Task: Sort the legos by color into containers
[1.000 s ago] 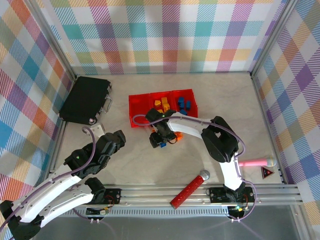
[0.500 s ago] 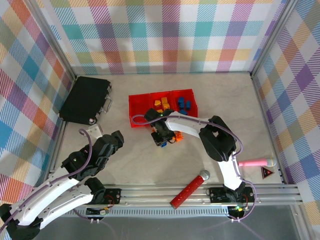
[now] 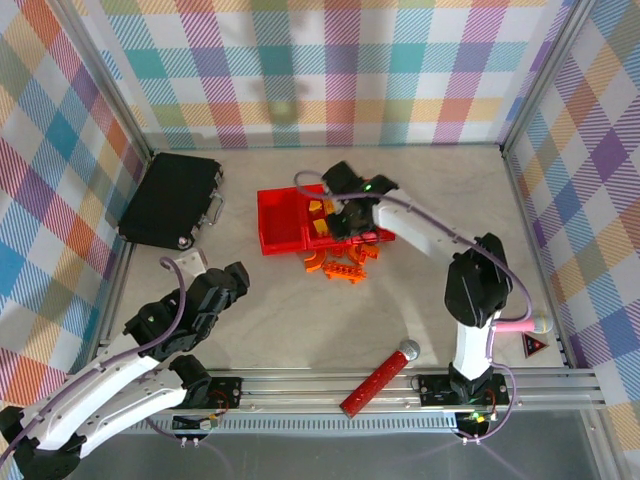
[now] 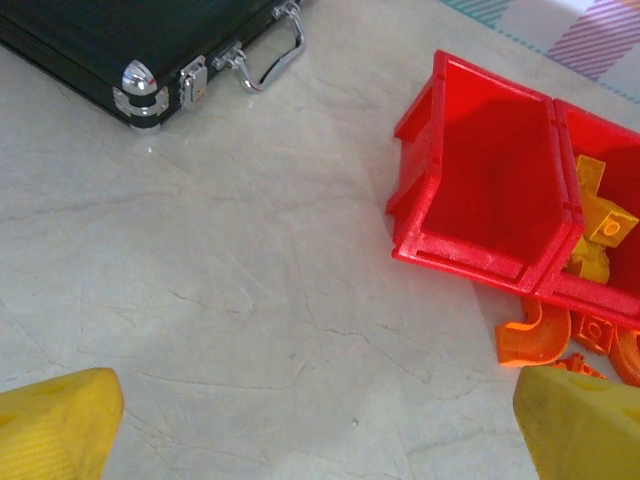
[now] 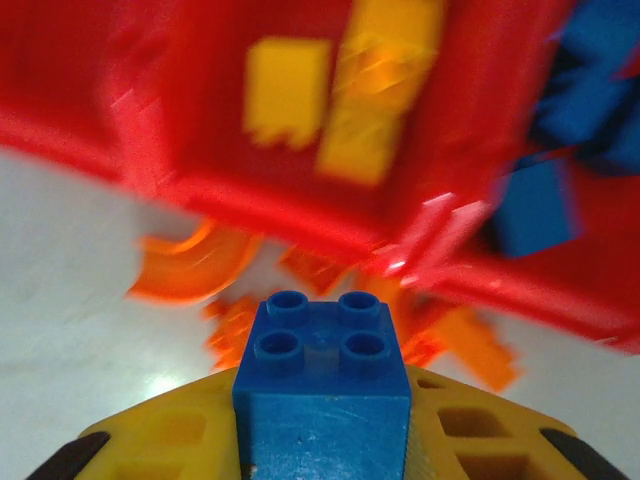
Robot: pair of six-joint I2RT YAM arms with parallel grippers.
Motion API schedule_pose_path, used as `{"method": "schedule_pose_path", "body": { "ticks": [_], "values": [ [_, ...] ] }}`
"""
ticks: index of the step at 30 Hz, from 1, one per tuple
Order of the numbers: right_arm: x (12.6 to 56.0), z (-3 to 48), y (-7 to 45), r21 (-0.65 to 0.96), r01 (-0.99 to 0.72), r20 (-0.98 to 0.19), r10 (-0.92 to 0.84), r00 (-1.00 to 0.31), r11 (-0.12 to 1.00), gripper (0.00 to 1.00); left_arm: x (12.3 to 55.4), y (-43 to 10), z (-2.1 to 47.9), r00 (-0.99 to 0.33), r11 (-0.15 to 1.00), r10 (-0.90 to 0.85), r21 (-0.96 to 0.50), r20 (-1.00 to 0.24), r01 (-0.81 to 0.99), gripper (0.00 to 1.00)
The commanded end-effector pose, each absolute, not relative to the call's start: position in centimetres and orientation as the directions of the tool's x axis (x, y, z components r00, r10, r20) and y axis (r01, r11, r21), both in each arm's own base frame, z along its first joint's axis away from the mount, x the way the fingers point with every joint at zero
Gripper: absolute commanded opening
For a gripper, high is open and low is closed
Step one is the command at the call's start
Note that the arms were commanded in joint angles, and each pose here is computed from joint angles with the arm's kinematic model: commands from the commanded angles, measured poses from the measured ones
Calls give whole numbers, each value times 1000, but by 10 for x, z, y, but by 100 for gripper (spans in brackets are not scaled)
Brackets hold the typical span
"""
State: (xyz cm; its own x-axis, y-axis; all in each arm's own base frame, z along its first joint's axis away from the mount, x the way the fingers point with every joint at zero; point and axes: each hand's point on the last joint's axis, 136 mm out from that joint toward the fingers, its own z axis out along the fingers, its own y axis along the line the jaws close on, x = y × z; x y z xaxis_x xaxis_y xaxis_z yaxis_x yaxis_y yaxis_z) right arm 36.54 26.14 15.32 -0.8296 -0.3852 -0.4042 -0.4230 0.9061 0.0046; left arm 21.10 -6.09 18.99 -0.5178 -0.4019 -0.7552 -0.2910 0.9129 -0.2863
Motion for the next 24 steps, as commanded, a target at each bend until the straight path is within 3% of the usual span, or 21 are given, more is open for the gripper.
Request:
{"method": "schedule_pose_path", "body": {
  "ticks": [1,7,14,24],
  "values": [
    [400,160,235,-46,-411,-432,-389,-814,910,27,213,-70,177,-567,928,-370,-257,-736,-270,100],
    [447,144,223,-63,-402,-436,-388,-812,913,26,218,-89,169,-633,945,-326,-236,-702,-226,100],
    [470,120,221,-72,-399,-415,-391,-822,914,31,220,-101,162,-695,963,-268,-188,-667,-191,100],
    [474,129,212,-81,-378,-422,-375,-825,922,61,226,-135,151,-742,973,-183,-226,-645,-44,100]
  ]
}}
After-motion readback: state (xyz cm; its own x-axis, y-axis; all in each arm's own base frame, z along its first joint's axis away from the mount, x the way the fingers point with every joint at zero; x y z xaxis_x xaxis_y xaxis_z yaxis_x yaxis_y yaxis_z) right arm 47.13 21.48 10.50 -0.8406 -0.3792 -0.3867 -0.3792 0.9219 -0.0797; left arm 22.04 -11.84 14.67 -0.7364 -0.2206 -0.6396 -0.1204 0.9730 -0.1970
